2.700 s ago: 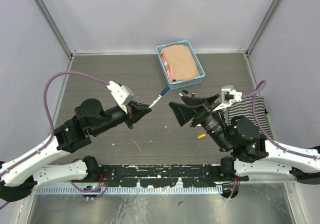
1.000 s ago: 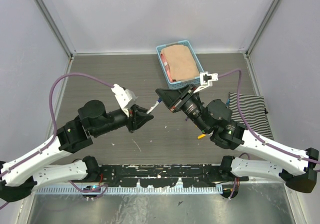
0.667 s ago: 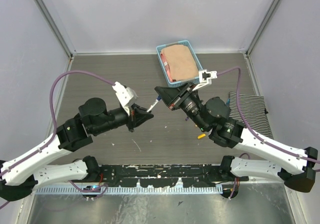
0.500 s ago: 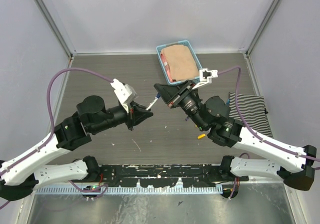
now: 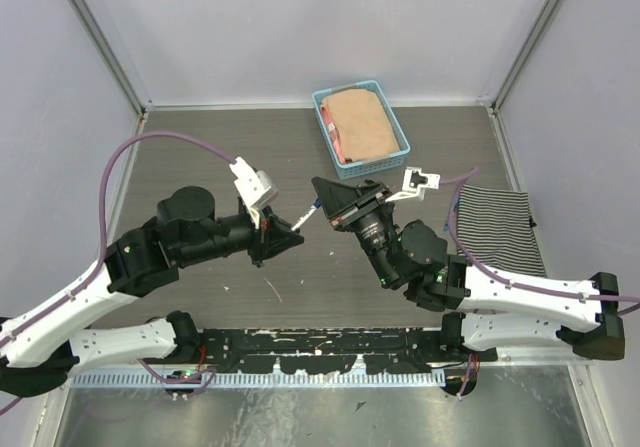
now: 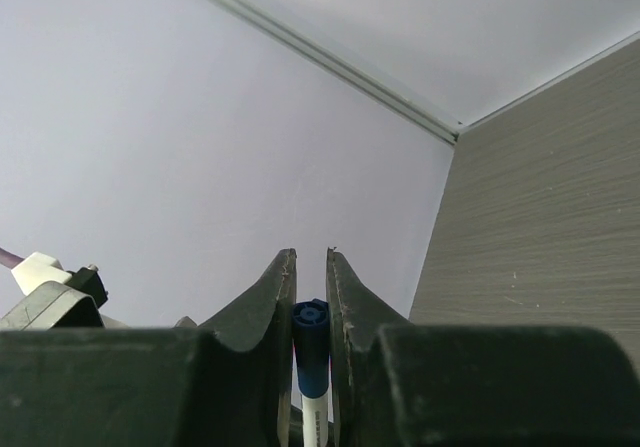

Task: Insert the pens into the pen caps
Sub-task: Press the pen cap onto the pen, then place the pen at the center of the board.

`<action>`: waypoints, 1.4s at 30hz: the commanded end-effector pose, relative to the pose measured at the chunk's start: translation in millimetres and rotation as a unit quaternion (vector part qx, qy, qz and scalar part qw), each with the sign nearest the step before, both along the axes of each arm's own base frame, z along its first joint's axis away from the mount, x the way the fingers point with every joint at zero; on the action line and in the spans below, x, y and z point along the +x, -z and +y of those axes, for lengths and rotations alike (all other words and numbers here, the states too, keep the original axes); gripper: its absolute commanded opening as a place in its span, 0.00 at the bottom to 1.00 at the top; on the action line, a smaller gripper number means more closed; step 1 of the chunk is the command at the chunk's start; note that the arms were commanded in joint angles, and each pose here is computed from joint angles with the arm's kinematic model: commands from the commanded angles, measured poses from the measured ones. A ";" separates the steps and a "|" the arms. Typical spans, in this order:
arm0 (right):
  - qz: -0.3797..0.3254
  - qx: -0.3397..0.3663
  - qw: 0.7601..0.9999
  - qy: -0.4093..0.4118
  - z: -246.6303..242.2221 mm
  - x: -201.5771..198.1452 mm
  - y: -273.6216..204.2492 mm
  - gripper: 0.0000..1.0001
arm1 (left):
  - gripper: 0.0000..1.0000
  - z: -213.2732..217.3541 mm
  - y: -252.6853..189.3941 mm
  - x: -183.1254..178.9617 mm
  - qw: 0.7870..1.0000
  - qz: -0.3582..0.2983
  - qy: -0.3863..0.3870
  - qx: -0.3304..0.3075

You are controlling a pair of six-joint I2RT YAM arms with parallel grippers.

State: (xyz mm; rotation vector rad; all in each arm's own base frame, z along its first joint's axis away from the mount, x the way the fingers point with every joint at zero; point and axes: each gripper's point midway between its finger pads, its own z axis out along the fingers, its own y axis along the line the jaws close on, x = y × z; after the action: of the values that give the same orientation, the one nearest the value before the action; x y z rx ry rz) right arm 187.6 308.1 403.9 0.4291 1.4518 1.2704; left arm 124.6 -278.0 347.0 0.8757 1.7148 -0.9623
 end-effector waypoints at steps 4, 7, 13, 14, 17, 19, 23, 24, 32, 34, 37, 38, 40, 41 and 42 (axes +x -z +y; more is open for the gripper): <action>-0.007 -0.172 0.976 -0.130 36.3 -47.1 62.4 0.03 | 0.00 -19.9 -81.2 10.6 0.986 -0.089 0.003 -0.144; -0.049 -0.158 0.982 -0.092 12.6 -32.9 15.6 0.29 | 0.00 -16.8 -52.4 12.1 0.992 -0.075 -0.003 -0.104; -0.125 -0.143 0.982 -0.013 -37.2 -15.2 -64.2 0.55 | 0.00 -8.2 4.5 14.8 0.998 -0.043 -0.022 -0.043; -0.132 -0.143 0.981 -0.002 -45.1 -14.5 -71.8 0.57 | 0.00 -5.8 13.0 16.8 0.998 -0.037 -0.030 -0.035; -0.139 -0.148 0.979 0.024 -66.1 -12.7 -78.4 0.64 | 0.00 3.7 35.8 25.6 0.997 -0.026 -0.068 -0.015; -0.123 -0.172 0.976 0.042 -76.3 -8.3 -66.4 0.68 | 0.00 9.2 49.3 33.7 0.995 -0.020 -0.097 0.002; -0.075 -0.245 0.964 0.073 -93.1 1.3 -27.4 0.75 | 0.00 24.0 77.8 61.3 0.982 0.005 -0.182 0.049; -0.065 -0.262 0.959 0.083 -98.3 4.0 -17.5 0.76 | 0.00 27.4 87.9 68.6 0.978 0.018 -0.197 0.065; 0.004 -0.344 0.938 0.052 -118.5 55.9 42.9 0.78 | 0.00 51.0 161.6 125.4 0.936 0.157 -0.287 0.131; 0.022 -0.351 0.936 0.019 -114.9 69.8 59.3 0.78 | 0.00 59.2 172.8 137.2 0.924 0.170 -0.313 0.142; 0.046 -0.347 0.936 -0.038 -108.9 86.0 85.7 0.79 | 0.00 73.5 191.5 153.8 0.904 0.189 -0.350 0.158; 0.060 -0.341 0.937 -0.053 -110.9 91.1 99.5 0.79 | 0.00 79.1 195.9 158.3 0.897 0.194 -0.363 0.162; 0.075 -0.321 0.941 -0.074 -116.2 96.5 113.9 0.79 | 0.00 89.3 218.8 166.4 0.878 0.220 -0.383 0.182; 0.084 -0.314 0.942 -0.082 -119.2 97.0 123.6 0.79 | 0.00 94.1 226.3 169.6 0.872 0.229 -0.390 0.189; 0.093 -0.312 0.941 -0.092 -119.8 94.0 136.2 0.79 | 0.00 98.4 233.5 172.1 0.866 0.235 -0.396 0.196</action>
State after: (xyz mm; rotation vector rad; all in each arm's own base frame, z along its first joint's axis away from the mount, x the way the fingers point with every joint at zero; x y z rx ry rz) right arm 300.5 168.2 282.8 0.0789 1.9482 0.5874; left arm 280.2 -192.7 127.1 0.1926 2.4057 -0.3140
